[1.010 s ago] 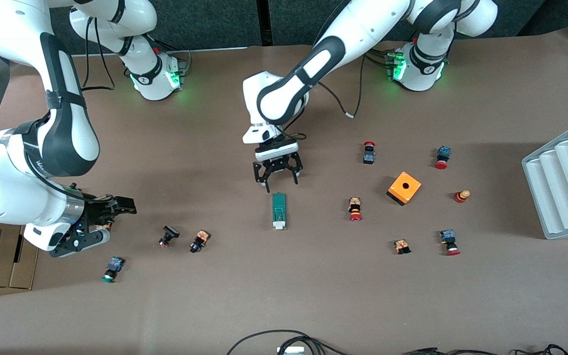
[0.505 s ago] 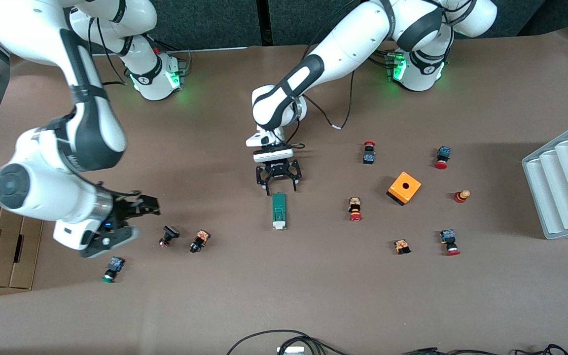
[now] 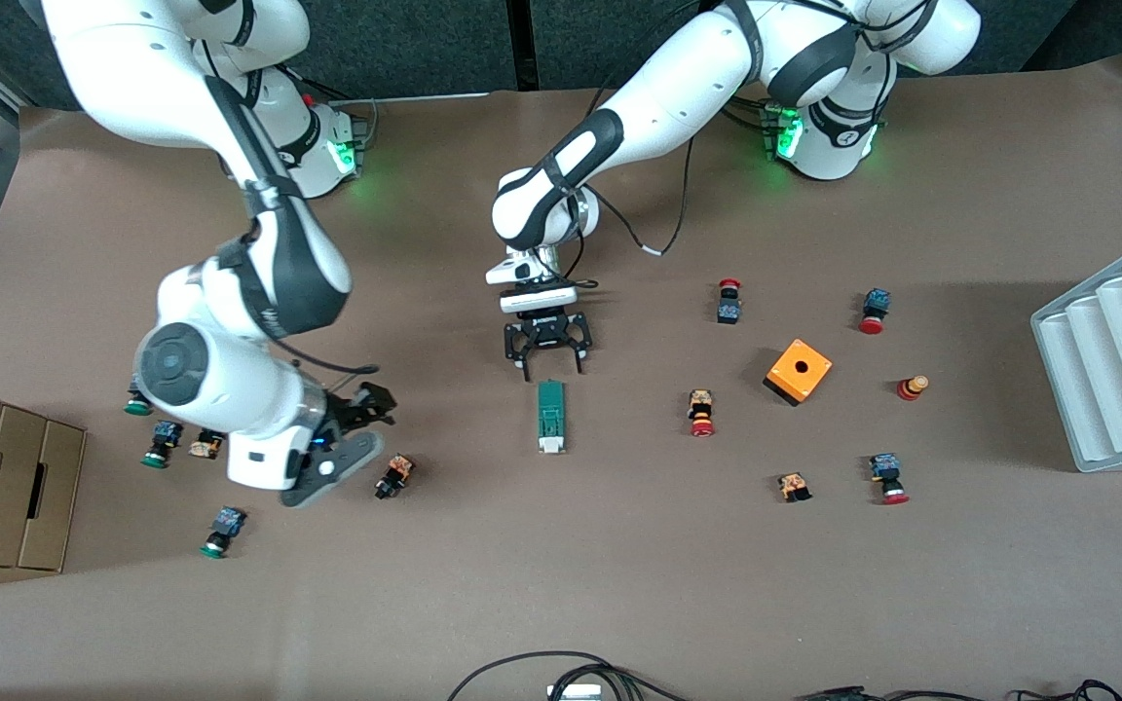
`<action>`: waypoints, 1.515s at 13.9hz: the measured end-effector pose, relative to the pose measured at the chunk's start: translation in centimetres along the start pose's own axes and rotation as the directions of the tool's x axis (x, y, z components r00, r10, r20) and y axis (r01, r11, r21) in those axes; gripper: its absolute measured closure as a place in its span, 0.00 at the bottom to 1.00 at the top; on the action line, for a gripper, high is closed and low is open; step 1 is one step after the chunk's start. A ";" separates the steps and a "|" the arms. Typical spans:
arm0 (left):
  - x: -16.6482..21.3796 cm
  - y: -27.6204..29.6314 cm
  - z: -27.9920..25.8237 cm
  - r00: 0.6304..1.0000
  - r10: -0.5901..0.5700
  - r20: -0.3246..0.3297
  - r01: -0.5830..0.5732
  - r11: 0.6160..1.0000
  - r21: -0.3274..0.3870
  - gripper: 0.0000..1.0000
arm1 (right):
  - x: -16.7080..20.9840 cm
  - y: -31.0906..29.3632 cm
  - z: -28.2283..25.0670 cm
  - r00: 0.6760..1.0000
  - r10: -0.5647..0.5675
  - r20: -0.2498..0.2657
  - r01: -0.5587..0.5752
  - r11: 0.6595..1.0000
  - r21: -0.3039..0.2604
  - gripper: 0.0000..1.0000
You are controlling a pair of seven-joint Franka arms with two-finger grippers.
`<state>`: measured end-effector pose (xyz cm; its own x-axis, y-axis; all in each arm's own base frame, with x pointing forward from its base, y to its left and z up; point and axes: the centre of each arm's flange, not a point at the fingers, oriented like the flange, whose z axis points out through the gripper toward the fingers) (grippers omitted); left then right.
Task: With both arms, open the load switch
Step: 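Move both grippers toward the green load switch, then grasp the switch base with the left gripper while the right gripper nears the handle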
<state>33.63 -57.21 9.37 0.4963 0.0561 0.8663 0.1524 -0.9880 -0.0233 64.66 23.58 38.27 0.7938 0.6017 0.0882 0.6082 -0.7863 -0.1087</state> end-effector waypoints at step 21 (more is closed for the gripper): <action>-1.1 -0.3 2.7 0.993 -0.024 -0.114 0.016 0.998 -0.068 0.36 | 7.1 -12.5 11.7 0.765 -0.642 -0.046 0.630 0.762 -0.151 0.00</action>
<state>35.33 -56.57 7.04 0.3917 0.0631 0.9179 0.1021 -0.9945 0.0248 62.72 39.33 28.70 0.2170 0.9588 0.1831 0.9627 -0.2413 0.1223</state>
